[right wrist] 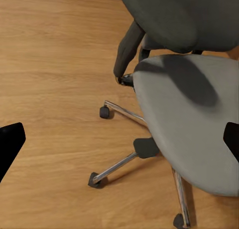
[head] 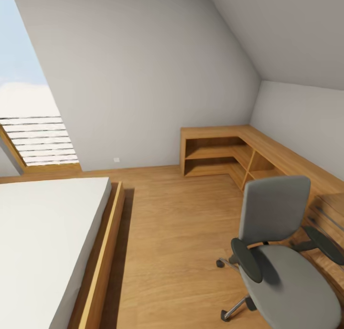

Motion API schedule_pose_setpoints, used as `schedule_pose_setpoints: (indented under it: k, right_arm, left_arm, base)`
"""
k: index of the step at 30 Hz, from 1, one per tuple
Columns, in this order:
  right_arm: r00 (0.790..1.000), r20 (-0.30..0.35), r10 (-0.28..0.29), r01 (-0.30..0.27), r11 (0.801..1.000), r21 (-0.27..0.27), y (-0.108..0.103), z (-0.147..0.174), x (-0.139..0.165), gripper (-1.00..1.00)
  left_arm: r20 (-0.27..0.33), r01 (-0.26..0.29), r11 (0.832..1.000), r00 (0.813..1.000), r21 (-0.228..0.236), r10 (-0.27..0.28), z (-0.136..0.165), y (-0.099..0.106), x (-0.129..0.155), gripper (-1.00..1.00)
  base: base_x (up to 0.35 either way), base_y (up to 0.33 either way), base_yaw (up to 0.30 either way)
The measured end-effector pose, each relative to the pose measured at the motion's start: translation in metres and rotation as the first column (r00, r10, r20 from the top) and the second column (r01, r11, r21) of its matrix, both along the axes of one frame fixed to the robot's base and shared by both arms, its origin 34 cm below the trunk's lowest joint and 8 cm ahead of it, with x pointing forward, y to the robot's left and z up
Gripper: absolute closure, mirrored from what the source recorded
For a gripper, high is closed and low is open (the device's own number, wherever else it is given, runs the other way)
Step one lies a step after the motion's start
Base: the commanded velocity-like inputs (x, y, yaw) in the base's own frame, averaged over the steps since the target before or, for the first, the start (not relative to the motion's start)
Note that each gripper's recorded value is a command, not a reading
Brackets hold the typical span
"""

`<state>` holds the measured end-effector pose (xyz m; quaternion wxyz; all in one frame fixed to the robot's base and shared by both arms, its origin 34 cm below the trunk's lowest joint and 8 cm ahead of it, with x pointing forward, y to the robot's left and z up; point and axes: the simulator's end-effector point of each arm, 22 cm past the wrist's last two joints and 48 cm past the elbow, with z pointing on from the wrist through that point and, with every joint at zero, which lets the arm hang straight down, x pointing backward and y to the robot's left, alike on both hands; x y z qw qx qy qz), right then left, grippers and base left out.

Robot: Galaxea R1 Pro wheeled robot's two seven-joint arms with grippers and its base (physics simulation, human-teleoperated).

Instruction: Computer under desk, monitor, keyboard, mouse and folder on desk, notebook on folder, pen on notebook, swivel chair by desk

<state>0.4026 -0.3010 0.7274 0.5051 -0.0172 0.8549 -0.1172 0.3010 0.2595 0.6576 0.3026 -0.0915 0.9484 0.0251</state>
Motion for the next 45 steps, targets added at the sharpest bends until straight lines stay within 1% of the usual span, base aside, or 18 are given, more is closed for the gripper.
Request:
schedule_pose_setpoints:
  k: [4,13,17,45]
  right_arm:
    - [1.000,0.000,-0.003,0.003,1.000,0.002,0.0005,-0.0001,0.0002,-1.00]
    - [1.000,0.000,-0.005,0.005,1.000,0.002,0.0004,-0.0001,0.0002,-1.00]
    - [1.000,0.001,-0.006,0.006,1.000,0.000,-0.0010,0.0001,0.0000,-1.00]
    - [1.000,0.001,-0.005,0.005,1.000,-0.001,-0.0017,0.0003,0.0000,-1.00]
  left_arm:
    - [0.000,0.001,1.000,1.000,0.000,-0.001,-0.0001,-0.0001,0.0001,-1.00]
    - [0.000,0.000,1.000,1.000,0.000,0.000,-0.0001,0.0001,0.0001,-1.00]
    - [0.000,0.000,1.000,1.000,0.000,0.000,0.0000,0.0000,0.0000,-1.00]
    - [0.000,0.001,1.000,1.000,0.000,-0.001,0.0001,-0.0002,0.0000,-1.00]
  base:
    - [0.148,-0.001,0.110]
    - [0.036,0.000,0.227]
    - [0.179,0.000,0.107]
    - [0.319,0.000,0.007]
